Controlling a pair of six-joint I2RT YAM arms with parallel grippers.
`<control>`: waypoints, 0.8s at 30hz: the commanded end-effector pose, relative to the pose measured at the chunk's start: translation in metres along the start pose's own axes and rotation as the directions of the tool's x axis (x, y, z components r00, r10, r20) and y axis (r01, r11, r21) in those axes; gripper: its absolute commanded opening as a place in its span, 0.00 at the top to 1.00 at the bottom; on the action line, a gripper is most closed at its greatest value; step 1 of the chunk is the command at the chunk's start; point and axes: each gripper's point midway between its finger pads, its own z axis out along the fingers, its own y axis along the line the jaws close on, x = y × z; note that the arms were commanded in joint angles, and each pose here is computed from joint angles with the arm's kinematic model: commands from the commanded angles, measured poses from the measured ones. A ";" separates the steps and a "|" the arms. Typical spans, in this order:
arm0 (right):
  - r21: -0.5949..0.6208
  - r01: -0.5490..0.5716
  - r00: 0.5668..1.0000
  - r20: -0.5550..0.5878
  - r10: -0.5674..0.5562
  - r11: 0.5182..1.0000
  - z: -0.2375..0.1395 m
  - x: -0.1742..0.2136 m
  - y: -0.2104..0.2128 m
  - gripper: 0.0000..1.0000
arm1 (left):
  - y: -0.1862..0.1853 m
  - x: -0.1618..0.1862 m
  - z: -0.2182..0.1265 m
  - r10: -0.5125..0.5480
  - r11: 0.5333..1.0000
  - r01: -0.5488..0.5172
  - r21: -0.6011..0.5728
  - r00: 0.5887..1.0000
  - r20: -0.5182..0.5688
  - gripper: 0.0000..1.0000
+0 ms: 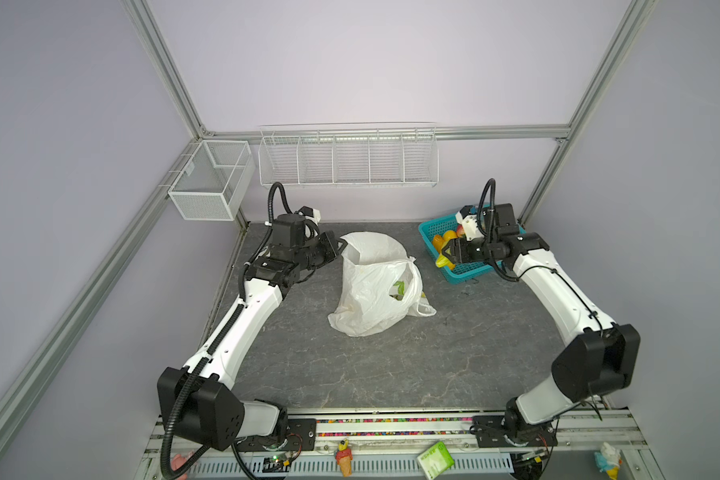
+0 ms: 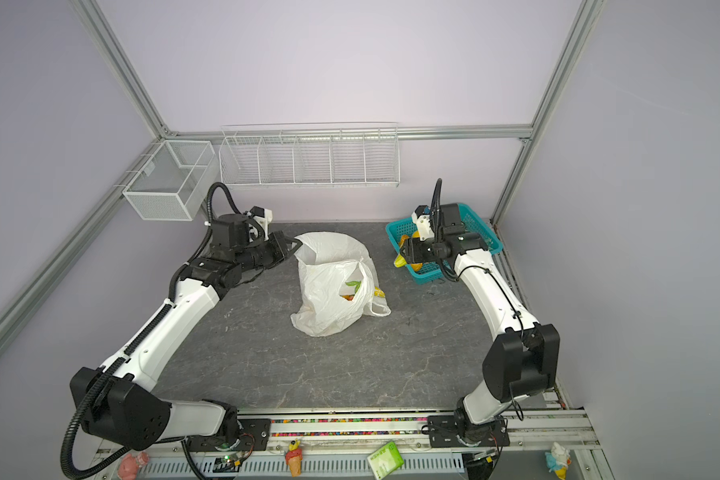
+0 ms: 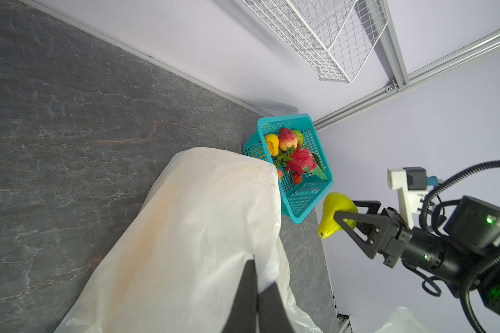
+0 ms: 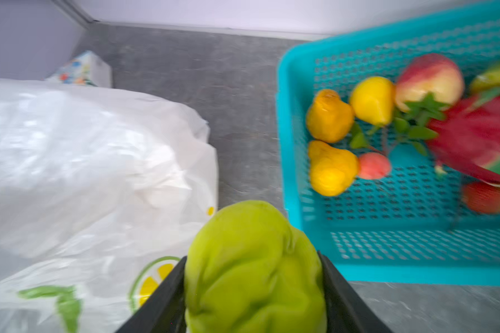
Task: Place the fake fruits into the plastic bag and tie a complex knot
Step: 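Carry the green pear with the right gripper into the bag opening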
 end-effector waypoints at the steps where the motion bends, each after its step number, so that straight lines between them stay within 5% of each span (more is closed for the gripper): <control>1: -0.199 0.053 0.995 0.096 -0.034 0.979 -0.003 -0.015 0.060 0.38 | -0.008 -0.004 -0.006 0.001 0.999 -0.002 0.032 1.000 0.016 1.00; 11: -0.435 0.329 0.944 0.152 -0.291 0.838 -0.002 0.031 0.186 0.37 | -0.010 -0.004 -0.008 0.003 0.999 -0.004 0.038 1.000 0.019 1.00; 24: -0.413 0.583 0.791 0.092 -0.605 0.700 0.058 0.097 0.221 0.36 | -0.016 -0.002 -0.010 0.019 0.999 -0.020 0.042 1.000 0.018 1.00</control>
